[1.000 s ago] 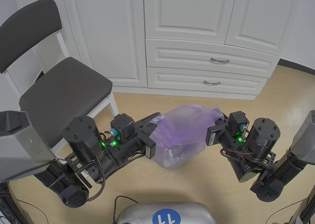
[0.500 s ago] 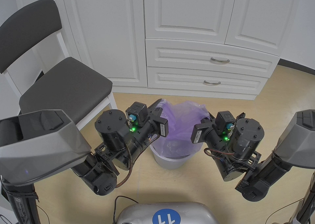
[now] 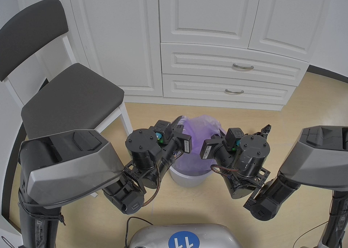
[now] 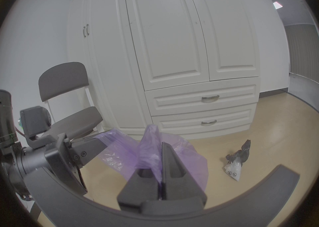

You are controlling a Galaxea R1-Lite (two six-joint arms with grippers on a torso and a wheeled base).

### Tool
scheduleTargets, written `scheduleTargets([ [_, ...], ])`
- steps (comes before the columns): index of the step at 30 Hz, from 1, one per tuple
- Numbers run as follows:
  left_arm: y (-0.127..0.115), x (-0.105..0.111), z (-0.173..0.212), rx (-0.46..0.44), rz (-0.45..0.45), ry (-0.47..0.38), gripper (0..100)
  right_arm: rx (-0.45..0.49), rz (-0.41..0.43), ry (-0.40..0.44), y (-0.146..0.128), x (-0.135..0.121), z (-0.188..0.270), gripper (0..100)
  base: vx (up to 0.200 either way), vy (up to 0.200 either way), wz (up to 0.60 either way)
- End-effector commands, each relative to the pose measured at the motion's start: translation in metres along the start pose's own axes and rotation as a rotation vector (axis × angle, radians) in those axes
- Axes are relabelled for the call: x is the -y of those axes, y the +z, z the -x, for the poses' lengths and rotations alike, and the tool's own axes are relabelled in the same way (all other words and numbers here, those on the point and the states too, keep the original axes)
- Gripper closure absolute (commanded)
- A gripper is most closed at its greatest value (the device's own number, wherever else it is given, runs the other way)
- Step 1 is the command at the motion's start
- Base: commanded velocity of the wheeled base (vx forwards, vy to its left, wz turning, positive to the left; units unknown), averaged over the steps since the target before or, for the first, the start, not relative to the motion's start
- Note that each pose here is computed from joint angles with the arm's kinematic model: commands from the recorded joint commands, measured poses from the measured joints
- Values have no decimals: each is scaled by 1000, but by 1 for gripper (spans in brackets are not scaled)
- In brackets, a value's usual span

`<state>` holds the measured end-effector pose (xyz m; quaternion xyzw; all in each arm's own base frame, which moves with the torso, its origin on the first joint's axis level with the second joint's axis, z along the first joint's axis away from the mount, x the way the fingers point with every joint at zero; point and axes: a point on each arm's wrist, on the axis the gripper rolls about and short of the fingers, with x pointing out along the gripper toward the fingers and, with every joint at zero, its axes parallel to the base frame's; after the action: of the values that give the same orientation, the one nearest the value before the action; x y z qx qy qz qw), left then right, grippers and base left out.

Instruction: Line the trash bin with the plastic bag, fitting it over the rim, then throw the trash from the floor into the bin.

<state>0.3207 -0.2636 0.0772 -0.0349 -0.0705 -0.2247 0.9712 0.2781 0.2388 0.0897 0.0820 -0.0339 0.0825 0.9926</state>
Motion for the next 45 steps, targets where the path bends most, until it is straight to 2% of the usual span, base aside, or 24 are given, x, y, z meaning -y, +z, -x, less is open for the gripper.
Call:
scheduleTargets([
  [1,-8,0,-2,-13,-6,15,100,-10,-14,-8,-18,-1,-9,100,0,0,0],
  [6,-7,1,0,-14,-8,12,100,-19,-39,5,-26,1,-16,100,0,0,0],
  [12,-10,4,0,-20,-4,4,100,-14,-38,-32,-33,11,-30,100,0,0,0],
  [15,-25,5,-4,-42,4,4,100,-2,-40,-53,-33,18,-37,100,0,0,0],
  [19,-28,9,-8,-30,27,6,100,5,-41,-60,-31,24,-41,100,0,0,0],
  [20,-40,12,-12,-39,44,17,100,13,-42,-71,-30,33,-47,100,0,0,0],
  [23,-50,13,-16,-45,50,21,100,8,-39,-79,-33,38,-51,100,0,0,0],
  [25,-64,14,-19,-58,47,24,100,-2,-32,-90,-42,42,-56,100,0,0,0],
  [38,-100,12,-27,-88,53,38,100,-38,-9,-126,-77,54,-72,100,0,0,0],
  [45,-117,2,-34,-86,50,91,100,-69,-4,-121,-99,53,-74,100,0,0,0],
])
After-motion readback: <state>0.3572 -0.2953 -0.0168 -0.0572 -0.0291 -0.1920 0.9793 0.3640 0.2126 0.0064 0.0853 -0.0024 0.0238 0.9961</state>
